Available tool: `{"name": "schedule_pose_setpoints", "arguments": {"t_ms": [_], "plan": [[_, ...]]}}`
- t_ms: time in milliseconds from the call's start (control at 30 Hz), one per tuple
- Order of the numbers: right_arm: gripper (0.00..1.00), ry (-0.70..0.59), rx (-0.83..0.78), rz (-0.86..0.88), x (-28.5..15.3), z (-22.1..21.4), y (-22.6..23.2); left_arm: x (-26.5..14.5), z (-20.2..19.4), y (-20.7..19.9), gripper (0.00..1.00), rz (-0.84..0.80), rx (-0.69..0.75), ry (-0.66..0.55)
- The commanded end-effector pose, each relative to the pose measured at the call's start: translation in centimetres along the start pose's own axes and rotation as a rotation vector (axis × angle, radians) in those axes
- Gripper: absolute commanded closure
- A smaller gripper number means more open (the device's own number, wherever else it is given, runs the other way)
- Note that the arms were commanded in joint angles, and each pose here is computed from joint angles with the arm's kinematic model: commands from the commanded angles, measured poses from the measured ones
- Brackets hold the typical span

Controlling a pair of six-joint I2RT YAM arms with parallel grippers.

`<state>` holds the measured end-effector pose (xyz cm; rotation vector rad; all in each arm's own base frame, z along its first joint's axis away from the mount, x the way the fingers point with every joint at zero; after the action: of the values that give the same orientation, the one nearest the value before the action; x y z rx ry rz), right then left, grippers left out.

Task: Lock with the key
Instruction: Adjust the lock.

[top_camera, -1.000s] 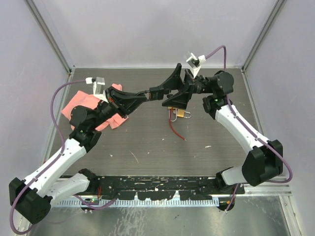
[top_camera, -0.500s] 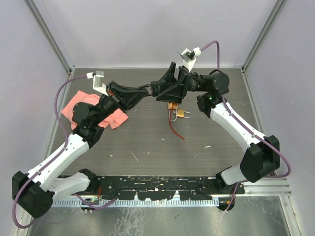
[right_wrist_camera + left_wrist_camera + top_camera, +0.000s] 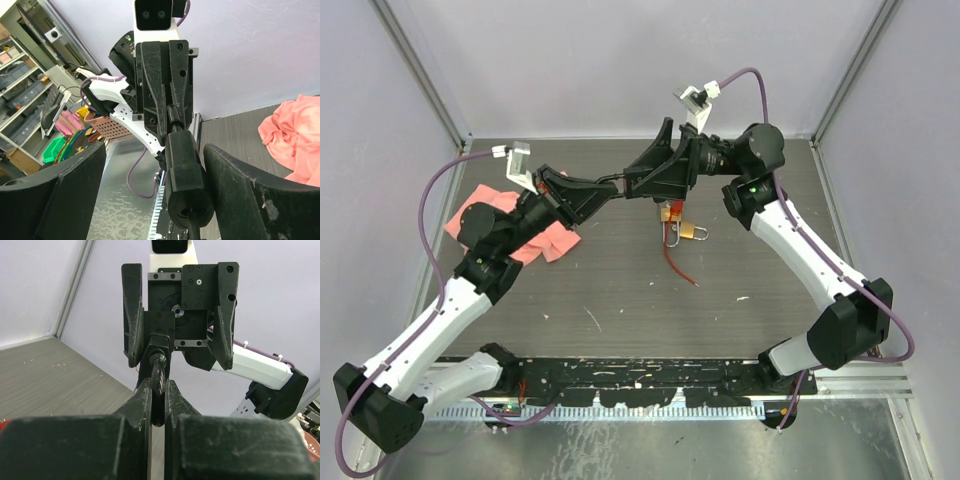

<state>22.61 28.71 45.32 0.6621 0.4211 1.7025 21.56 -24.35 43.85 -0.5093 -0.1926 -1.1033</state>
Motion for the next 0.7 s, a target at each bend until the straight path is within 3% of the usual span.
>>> {"name": "schedule_pose_setpoints", "arguments": {"t_ms": [0, 433, 500, 667], "plan": [[0.17, 0.026, -0.032, 0.012, 0.6, -0.2, 0.6, 0.6, 4.4, -1.6, 1.0, -0.034, 0.075, -0.14], [0.26, 0.076, -0.041, 0.02, 1.6, -1.5, 0.3, 1.3, 2.8, 0.0, 1.0, -0.006, 0.045, -0.113], [0.32, 0.076, -0.046, 0.017, 1.6, -1.5, 0.3, 1.2, 2.5, 0.1, 1.0, -0.001, 0.044, -0.111], [0.61, 0.076, -0.053, 0.018, 1.7, -1.3, 0.4, 1.1, 2.1, 0.3, 1.0, 0.004, 0.048, -0.105]]}}
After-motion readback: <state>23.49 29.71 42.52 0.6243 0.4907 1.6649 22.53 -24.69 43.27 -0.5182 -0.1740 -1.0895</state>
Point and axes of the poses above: each gripper's point midway between its finger pads, its own x axis out along the fingers, its own y axis along the line the jaws close on, z = x × y, the point moved 2 cm from there along -x, back along the fingers, and after that the axes turned 11 degrees about x, right-handed, at the moved point
